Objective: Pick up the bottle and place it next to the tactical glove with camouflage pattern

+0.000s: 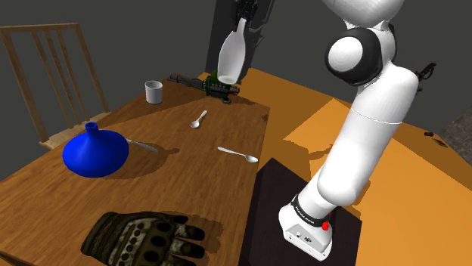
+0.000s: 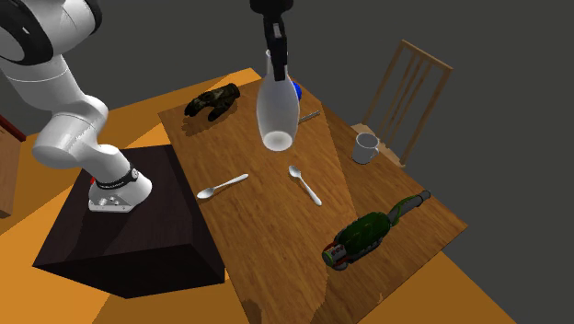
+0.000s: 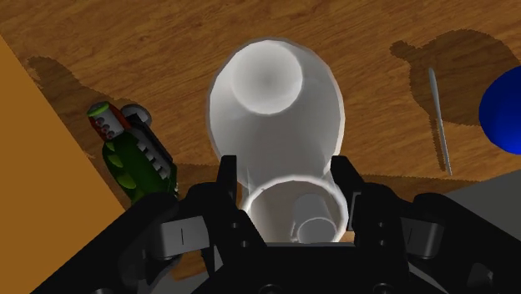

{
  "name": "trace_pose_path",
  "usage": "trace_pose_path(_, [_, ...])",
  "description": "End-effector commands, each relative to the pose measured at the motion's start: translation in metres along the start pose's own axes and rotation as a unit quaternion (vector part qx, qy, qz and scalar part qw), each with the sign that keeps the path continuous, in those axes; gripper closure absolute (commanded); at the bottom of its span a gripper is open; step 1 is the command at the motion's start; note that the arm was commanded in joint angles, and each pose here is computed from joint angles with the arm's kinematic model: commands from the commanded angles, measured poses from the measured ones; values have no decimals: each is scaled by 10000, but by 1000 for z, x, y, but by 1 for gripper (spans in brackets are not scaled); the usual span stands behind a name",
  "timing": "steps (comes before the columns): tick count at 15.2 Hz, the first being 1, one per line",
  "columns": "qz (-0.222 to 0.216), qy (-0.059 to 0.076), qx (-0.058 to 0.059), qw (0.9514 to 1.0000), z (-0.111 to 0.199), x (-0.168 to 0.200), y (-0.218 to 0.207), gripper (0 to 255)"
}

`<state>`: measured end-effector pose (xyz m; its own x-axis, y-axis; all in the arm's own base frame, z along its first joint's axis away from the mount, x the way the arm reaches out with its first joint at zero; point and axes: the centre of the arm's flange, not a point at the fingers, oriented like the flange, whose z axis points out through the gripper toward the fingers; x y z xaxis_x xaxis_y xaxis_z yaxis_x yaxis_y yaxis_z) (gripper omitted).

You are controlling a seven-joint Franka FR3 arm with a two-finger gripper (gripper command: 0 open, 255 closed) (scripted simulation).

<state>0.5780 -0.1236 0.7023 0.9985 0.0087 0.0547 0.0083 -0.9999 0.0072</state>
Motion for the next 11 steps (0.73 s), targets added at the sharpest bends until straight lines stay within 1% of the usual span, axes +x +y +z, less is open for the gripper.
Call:
trace_pose_path(1, [-1, -1, 0, 10000, -11, 0, 0, 255])
trace_pose_path(8, [-1, -1, 0, 10000, -44, 2, 0, 255])
trace_pose_path(11, [-1, -1, 0, 10000, -45, -4, -39, 255])
